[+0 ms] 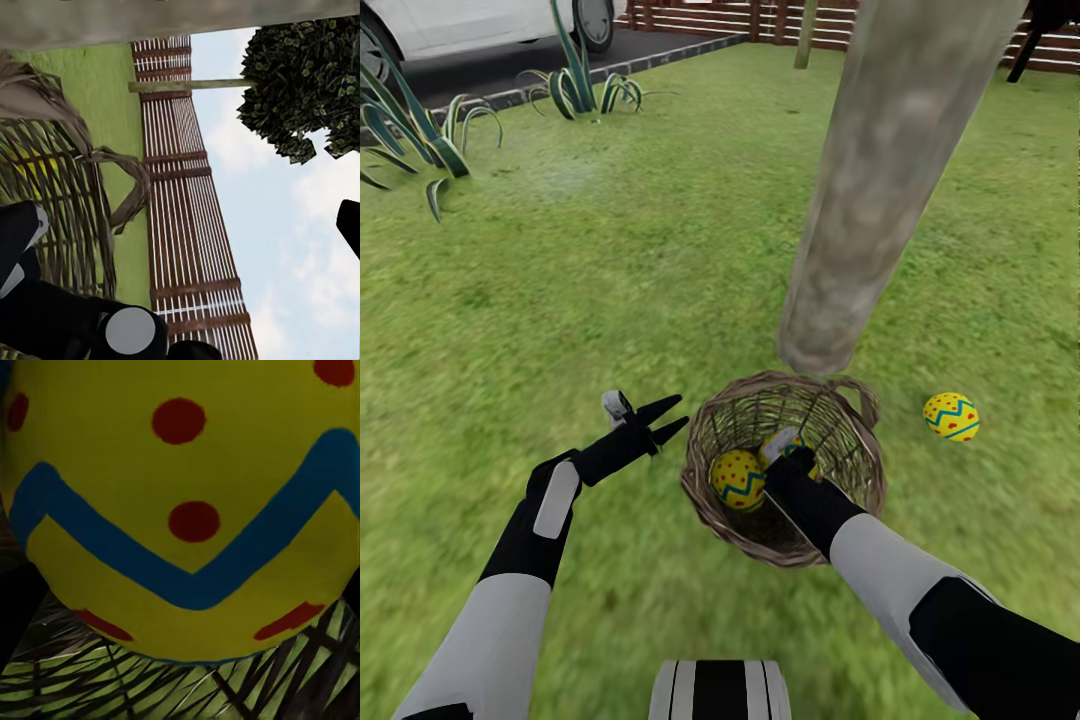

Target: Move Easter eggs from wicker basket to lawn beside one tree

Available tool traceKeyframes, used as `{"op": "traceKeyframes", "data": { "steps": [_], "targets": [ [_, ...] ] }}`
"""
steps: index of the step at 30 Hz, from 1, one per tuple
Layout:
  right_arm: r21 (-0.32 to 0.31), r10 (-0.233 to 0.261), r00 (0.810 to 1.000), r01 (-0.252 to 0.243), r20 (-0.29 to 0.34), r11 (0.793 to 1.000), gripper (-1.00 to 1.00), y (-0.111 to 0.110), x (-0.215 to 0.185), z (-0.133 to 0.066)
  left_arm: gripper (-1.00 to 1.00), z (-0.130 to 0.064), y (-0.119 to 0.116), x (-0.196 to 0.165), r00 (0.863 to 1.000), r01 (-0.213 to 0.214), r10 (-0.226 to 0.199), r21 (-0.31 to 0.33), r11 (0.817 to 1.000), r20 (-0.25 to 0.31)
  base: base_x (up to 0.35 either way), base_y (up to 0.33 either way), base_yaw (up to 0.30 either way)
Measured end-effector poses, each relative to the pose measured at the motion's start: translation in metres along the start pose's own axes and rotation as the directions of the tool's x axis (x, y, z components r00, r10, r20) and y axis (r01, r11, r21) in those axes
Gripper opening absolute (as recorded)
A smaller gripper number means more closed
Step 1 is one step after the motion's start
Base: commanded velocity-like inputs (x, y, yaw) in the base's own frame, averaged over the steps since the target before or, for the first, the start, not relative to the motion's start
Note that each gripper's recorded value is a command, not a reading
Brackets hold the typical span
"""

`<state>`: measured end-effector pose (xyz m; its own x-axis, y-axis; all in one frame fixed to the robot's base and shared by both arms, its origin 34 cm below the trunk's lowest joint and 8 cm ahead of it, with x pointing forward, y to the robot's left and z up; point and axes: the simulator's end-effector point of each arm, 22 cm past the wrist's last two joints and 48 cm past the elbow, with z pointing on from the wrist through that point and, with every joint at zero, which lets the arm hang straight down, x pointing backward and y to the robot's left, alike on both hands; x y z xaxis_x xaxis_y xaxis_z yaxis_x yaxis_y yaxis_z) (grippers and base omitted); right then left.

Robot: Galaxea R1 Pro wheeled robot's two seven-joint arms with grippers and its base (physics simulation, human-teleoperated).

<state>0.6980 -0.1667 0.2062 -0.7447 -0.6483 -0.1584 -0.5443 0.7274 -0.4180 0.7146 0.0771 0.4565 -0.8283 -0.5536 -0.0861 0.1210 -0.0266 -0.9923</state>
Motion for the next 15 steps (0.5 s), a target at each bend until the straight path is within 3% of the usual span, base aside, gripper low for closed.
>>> {"op": "traceKeyframes", "data": {
  "steps": [15],
  "targets": [
    [0.031,0.019,1.0,-0.019,0.022,0.999,-1.0,-0.025,-0.012,-0.028,1.0,0.004,-0.04,-0.004,0.999,-0.051,0.051,0.033,0.998,-0.001,0.0,0.0,0.0]
  ]
}}
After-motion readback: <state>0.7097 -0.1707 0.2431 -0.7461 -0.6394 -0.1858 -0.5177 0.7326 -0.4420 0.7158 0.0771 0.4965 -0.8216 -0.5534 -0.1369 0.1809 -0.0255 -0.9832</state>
